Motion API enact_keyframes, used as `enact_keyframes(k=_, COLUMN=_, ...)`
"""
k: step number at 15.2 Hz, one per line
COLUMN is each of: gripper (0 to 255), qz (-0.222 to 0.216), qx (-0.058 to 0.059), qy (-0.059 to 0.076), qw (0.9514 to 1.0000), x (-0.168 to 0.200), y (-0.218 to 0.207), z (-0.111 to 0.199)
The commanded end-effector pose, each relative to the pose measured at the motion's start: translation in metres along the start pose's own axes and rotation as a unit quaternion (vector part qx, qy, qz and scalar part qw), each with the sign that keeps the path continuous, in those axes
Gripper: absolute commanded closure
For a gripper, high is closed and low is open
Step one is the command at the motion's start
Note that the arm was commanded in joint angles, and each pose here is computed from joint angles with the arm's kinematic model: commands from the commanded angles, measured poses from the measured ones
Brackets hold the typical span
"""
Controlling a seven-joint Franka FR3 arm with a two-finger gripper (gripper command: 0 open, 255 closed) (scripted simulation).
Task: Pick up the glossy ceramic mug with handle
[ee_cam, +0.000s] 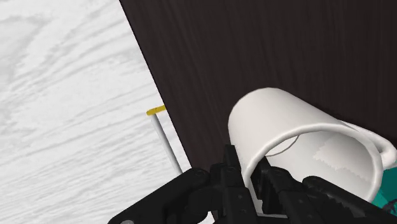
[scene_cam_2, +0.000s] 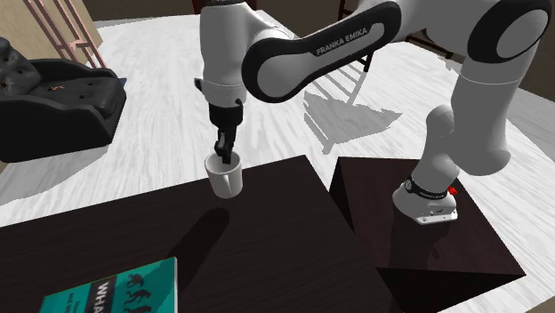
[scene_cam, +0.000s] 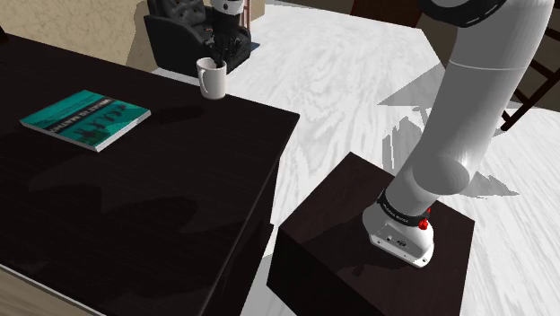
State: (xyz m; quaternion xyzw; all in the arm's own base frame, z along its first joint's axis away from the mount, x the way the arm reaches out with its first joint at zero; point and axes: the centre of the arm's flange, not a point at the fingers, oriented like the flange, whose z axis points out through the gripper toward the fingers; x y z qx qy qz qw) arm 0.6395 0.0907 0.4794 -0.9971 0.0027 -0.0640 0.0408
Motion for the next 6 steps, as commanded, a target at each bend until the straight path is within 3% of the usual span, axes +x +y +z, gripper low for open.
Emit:
enact_keyframes(k=1, gripper=255, qz=0.0, qx=0.0, qy=0.0, qw=1.0, x=0.002, y=-0.001, z=-0.011)
enact_keyframes(k=6, gripper=255, qz=0.0, qx=0.0, qy=0.0, qw=1.0, x=0.004, y=-0.002, z=-0.027)
